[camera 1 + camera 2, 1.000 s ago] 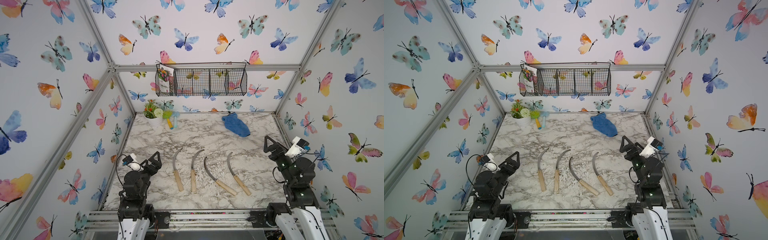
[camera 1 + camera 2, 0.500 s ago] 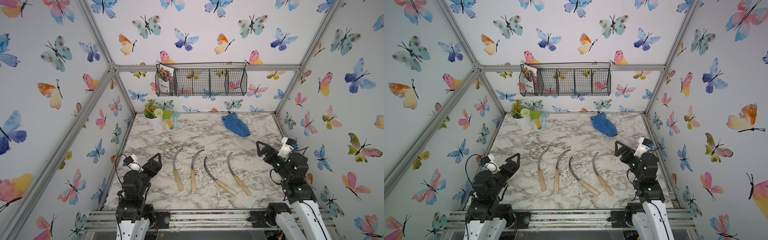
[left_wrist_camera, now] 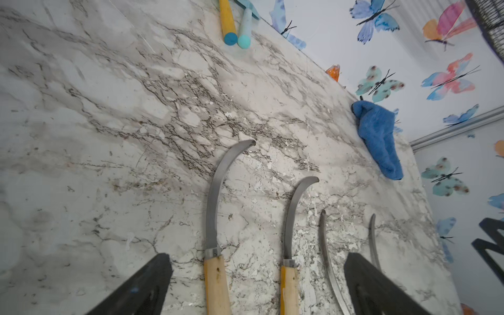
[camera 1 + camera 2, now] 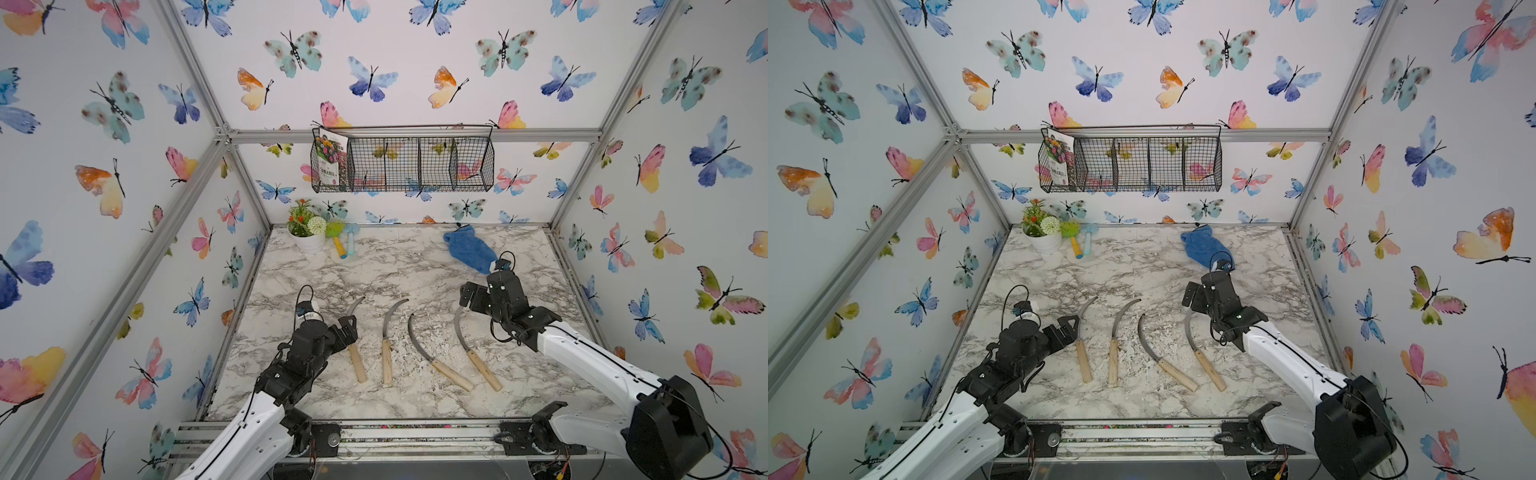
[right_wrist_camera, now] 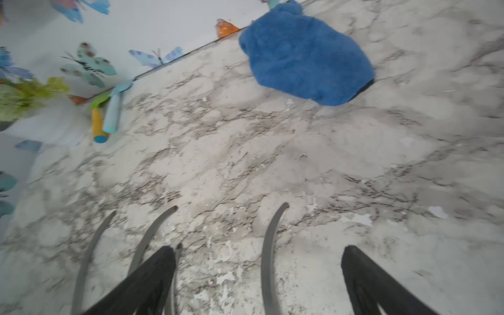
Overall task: Wipe small sickles with rags
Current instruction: Pick up the rag from the center of the board.
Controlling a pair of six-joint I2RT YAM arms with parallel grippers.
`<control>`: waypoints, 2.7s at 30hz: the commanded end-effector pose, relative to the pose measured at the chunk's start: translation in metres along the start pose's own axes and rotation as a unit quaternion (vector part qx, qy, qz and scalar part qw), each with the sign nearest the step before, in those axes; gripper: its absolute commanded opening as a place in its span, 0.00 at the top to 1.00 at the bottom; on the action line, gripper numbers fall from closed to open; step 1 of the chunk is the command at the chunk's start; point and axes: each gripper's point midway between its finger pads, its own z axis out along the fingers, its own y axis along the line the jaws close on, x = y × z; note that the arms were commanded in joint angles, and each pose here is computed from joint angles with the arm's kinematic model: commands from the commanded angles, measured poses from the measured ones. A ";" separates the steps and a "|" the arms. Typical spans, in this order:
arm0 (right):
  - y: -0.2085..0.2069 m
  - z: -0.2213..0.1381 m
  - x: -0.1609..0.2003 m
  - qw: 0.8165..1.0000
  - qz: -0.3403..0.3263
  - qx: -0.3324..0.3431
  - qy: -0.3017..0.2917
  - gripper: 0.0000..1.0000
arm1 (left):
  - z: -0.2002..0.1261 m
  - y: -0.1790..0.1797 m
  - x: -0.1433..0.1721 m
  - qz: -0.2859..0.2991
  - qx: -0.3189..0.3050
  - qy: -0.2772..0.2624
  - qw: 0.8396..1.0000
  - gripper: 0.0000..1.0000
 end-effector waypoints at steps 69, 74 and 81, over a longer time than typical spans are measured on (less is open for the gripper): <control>0.025 0.116 -0.109 0.995 -0.052 -0.074 -0.039 0.98 | -0.026 0.035 -0.033 0.028 -0.086 -0.098 0.991 0.01; 0.017 0.046 -0.099 0.991 -0.023 -0.106 -0.078 0.98 | -0.023 0.028 -0.031 0.033 -0.076 -0.084 0.993 0.01; -0.001 -0.041 -0.063 0.976 0.036 -0.174 -0.127 0.98 | -0.020 0.016 -0.018 0.041 -0.048 -0.052 0.997 0.07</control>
